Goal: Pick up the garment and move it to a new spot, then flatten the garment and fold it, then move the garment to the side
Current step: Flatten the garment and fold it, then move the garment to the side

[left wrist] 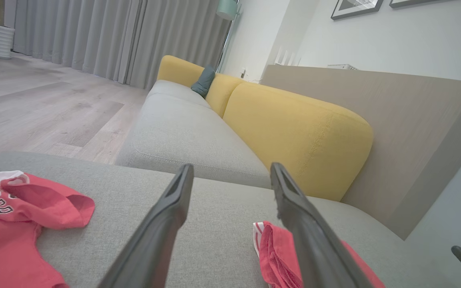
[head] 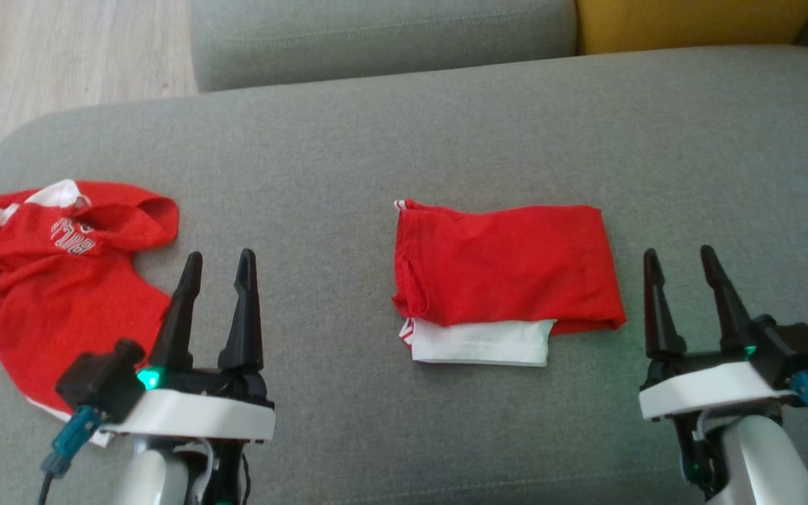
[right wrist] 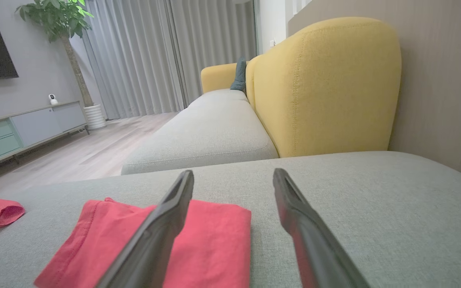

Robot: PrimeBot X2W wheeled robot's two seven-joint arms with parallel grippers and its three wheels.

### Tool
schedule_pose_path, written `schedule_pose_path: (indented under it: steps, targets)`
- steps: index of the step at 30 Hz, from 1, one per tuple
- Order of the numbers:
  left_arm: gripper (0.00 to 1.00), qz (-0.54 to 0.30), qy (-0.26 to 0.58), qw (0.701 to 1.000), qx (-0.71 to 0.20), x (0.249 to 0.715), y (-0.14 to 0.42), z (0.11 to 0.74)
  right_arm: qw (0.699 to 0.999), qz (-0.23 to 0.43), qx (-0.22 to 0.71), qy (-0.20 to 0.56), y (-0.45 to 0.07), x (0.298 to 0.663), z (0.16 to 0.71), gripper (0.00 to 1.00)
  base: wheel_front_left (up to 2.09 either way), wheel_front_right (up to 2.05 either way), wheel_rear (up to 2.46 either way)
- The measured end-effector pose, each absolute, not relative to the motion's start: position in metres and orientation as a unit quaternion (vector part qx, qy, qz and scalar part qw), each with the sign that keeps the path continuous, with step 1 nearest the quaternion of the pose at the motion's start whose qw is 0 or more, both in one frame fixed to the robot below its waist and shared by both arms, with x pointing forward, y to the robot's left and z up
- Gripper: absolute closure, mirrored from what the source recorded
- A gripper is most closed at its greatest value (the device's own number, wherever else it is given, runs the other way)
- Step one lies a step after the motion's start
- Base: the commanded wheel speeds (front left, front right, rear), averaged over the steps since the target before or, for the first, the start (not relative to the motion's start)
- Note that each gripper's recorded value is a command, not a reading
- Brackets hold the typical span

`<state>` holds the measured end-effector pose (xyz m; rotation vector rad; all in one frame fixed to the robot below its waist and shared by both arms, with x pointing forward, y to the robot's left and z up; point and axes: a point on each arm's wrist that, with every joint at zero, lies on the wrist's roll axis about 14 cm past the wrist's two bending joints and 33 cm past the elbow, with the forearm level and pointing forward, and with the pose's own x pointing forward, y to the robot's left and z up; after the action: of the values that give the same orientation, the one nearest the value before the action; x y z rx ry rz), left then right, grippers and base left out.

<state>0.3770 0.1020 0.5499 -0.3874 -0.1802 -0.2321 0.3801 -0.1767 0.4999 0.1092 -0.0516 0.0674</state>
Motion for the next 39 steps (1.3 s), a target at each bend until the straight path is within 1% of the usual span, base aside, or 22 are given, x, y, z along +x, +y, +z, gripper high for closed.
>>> schedule_pose_path:
  steps: [3,7,12,19,23,28,29,30,31,35,39]
  targets:
    - [0.00,-0.112,-0.085,0.971,-0.191,0.379,0.103,0.547,0.997,0.024,0.068,-0.012,-0.181,0.382,0.490,0.00,0.00,0.00,0.00]
    - [0.00,-0.109,-0.071,0.973,-0.192,0.382,0.104,0.536,0.994,0.011,0.099,0.043,-0.184,0.384,0.459,0.00,0.00,0.00,0.00]
    - [0.00,-0.109,-0.067,0.973,-0.194,0.390,0.104,0.533,0.989,0.017,0.118,0.091,-0.176,0.400,0.436,0.00,0.00,0.00,0.00]
    - [0.00,-0.097,-0.051,0.975,-0.192,0.397,0.111,0.520,0.973,0.010,0.156,0.168,-0.167,0.411,0.393,0.00,0.00,0.00,0.00]
    - [0.00,-0.090,-0.038,0.977,-0.190,0.400,0.115,0.510,0.967,0.019,0.168,0.191,-0.155,0.423,0.380,0.00,0.00,0.00,0.00]
    - [0.00,-0.100,-0.040,0.978,-0.181,0.408,0.112,0.510,0.965,0.024,0.169,0.197,-0.148,0.429,0.373,0.00,0.00,0.00,0.00]
    - [0.00,-0.102,-0.042,0.978,-0.180,0.408,0.111,0.511,0.966,0.027,0.166,0.198,-0.147,0.429,0.372,0.02,0.00,0.00,0.00]
    - [0.00,-0.103,-0.043,0.978,-0.178,0.409,0.110,0.512,0.966,0.030,0.162,0.200,-0.145,0.429,0.371,0.71,0.00,0.00,0.00]
    - [0.00,-0.104,-0.043,0.977,-0.179,0.409,0.110,0.512,0.967,0.034,0.154,0.201,-0.144,0.428,0.371,1.00,0.00,0.00,0.00]
    - [0.00,-0.111,-0.047,0.976,-0.180,0.410,0.105,0.515,0.974,0.050,0.108,0.194,-0.145,0.430,0.376,1.00,0.00,0.00,0.00]
    - [0.00,-0.123,-0.050,0.974,-0.183,0.412,0.097,0.518,0.983,0.058,0.045,0.171,-0.159,0.438,0.391,1.00,0.00,0.00,0.00]
